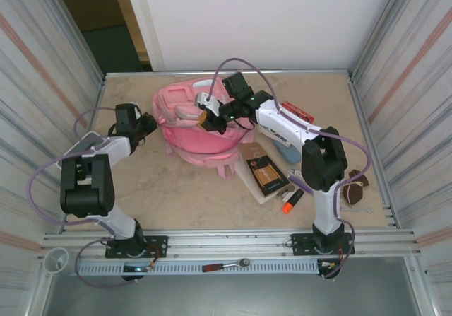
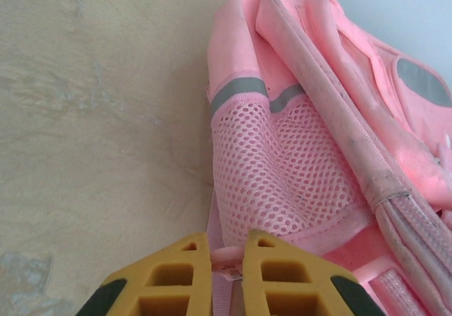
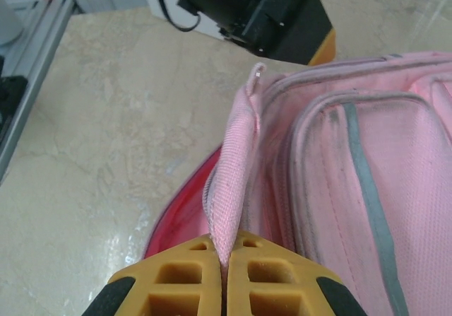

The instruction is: Pack the student bag

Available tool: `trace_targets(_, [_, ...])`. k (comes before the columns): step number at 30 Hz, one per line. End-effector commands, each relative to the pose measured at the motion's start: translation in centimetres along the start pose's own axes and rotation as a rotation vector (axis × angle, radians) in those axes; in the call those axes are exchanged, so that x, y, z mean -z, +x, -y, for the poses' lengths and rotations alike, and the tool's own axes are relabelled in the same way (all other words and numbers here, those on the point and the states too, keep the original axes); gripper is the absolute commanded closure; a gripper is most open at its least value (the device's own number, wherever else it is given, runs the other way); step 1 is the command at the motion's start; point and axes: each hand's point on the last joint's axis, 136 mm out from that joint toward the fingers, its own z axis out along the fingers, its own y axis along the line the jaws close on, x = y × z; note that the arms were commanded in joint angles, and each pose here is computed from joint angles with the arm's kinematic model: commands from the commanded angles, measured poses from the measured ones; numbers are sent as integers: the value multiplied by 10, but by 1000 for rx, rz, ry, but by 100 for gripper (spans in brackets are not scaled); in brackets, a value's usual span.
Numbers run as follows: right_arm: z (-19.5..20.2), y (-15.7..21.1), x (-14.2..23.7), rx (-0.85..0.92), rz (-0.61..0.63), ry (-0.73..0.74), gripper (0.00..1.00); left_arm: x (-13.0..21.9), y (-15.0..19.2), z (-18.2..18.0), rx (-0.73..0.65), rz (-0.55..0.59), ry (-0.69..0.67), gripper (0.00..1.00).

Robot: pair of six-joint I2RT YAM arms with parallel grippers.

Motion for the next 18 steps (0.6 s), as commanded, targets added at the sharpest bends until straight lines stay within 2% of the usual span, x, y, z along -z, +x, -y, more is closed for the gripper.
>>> trace_targets(1, [25,-41,7,-8,82,125,100,18,-28,-13,39,96,-47,79])
trace_targets(4, [38,-46,-1,-27,79,188,100,48,-30,-3,17,121,-16,52])
trace_targets(5, [44,-58,0,-27,105,204,100,60,-32,2,-6,138,-5,44])
trace_targets(8, [51,-77,-2,-31,147,191,100,95,-44,17,-72,211,30,28])
trace_targets(11, [55,-95,-4,-33,180,166,100,126,-60,36,-149,309,77,18])
trace_targets(14, [54,-99,-5,-31,162,155,99,143,-69,63,-255,379,150,16])
trace_targets(18, [46,-96,2,-16,116,125,97,153,-63,112,-534,441,312,15])
